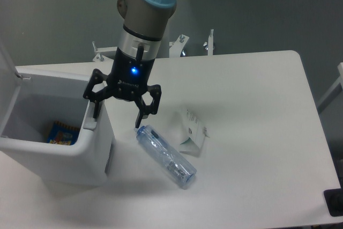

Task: Open the trash can

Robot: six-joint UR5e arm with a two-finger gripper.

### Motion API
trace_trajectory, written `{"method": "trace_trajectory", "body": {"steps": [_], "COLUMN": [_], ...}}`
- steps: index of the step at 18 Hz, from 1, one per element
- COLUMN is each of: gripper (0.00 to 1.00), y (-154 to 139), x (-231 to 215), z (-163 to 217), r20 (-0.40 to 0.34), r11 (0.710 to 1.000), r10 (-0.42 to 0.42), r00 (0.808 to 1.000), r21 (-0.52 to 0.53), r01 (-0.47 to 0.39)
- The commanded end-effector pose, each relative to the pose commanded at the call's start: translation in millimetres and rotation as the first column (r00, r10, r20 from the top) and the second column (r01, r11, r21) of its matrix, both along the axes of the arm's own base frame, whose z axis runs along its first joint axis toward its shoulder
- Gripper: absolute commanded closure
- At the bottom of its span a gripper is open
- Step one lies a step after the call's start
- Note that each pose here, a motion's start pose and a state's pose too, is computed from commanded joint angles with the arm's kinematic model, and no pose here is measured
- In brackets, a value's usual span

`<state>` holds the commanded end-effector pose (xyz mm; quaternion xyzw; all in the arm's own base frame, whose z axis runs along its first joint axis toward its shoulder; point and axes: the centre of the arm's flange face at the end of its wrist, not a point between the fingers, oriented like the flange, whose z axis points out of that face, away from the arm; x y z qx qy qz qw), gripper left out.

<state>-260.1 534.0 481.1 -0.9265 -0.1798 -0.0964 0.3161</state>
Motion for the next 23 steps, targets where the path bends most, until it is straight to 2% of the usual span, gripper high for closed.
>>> {"method": "trace_trajectory", "body": {"steps": [2, 6, 9, 13, 15, 17, 20, 23], "gripper": [0.00, 0.00, 0.00, 0.00, 0.00, 0.00, 0.00, 0.00], "y": [-1.6, -32.9, -66.4, -111.3, -142.0, -155.6, -157.9, -156.5], "x": [-15.4, -92.4, -162.6, -238.0, -271.8, -294.0, -321.2, -339.8], "z": [9.2, 17.0, -11.7, -65.7, -85.0, -93.9, -110.0, -125.6], "r20": [-0.019, -0.084, -0.127, -0.191, -0.255, -0.296, -0.317, -0.352], "r11": [1.000, 0.996, 0.996, 0.996, 0.982, 0.964, 0.940, 0.902], "r10": [0.016, 0.081, 0.091, 0.034, 0.012, -0.005, -0.028, -0.130], "r00": [1.000, 0.993, 0.988, 0.981, 0.967, 0.955, 0.948, 0.927], "r21": [0.015, 0.030, -0.002, -0.079, -0.178, -0.255, -0.330, -0.431], "r01": [-0.015, -0.079, -0.092, -0.050, -0.059, -0.074, -0.083, -0.037]}}
